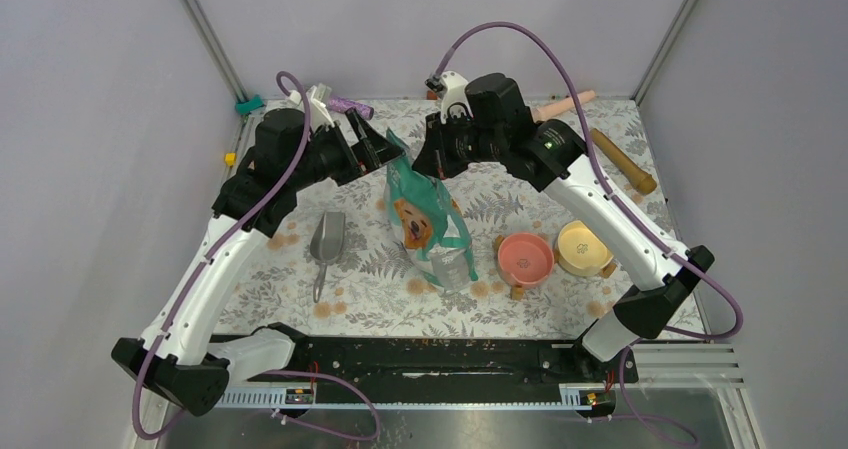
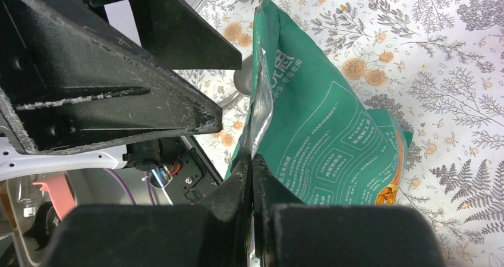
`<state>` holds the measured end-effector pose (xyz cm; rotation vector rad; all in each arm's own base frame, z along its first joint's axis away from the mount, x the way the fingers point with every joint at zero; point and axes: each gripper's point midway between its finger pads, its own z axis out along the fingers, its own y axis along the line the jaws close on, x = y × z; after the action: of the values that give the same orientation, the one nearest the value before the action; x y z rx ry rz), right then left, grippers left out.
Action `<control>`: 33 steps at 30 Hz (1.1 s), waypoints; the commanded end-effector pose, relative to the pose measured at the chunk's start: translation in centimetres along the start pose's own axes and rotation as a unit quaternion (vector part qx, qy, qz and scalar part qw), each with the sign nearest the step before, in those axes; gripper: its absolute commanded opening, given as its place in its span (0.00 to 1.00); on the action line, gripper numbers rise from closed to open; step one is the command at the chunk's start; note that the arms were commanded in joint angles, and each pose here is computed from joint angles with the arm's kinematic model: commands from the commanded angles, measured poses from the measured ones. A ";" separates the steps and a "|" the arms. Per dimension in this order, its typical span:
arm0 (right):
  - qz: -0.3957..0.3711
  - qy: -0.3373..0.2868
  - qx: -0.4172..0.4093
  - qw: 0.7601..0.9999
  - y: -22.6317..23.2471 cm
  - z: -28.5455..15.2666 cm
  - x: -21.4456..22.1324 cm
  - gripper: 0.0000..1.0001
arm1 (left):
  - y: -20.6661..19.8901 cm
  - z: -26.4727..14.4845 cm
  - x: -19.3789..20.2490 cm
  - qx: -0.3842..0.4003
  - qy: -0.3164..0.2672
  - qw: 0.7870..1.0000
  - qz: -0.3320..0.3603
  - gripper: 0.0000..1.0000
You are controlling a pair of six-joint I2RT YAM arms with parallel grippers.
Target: Serve the pet food
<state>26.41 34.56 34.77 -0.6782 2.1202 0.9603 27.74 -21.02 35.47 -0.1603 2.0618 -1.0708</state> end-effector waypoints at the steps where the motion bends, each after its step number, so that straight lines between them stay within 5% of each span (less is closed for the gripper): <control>1: -0.013 -0.010 0.008 1.000 1.1 -0.9 -0.4 0.00 | -2.7 -0.4 -2.1 0.034 -0.019 0.999 0.008 0.84; 9: -0.031 -0.026 0.031 0.999 1.1 -1.1 -1.1 0.00 | -2.5 0.2 -1.7 0.030 0.001 1.000 0.005 0.56; 23: -0.089 -0.028 0.086 0.992 1.3 -0.7 -1.2 0.00 | -2.8 0.7 -0.4 0.052 0.031 0.998 -0.011 0.48; 33: -0.100 -0.031 0.100 0.989 1.4 -0.7 -1.1 0.00 | -2.8 -0.4 -1.3 0.044 -0.002 0.999 0.000 0.51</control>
<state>26.36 34.48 35.34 -0.7092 2.0596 0.6472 27.70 -22.41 36.13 -0.1327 2.1004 -1.1521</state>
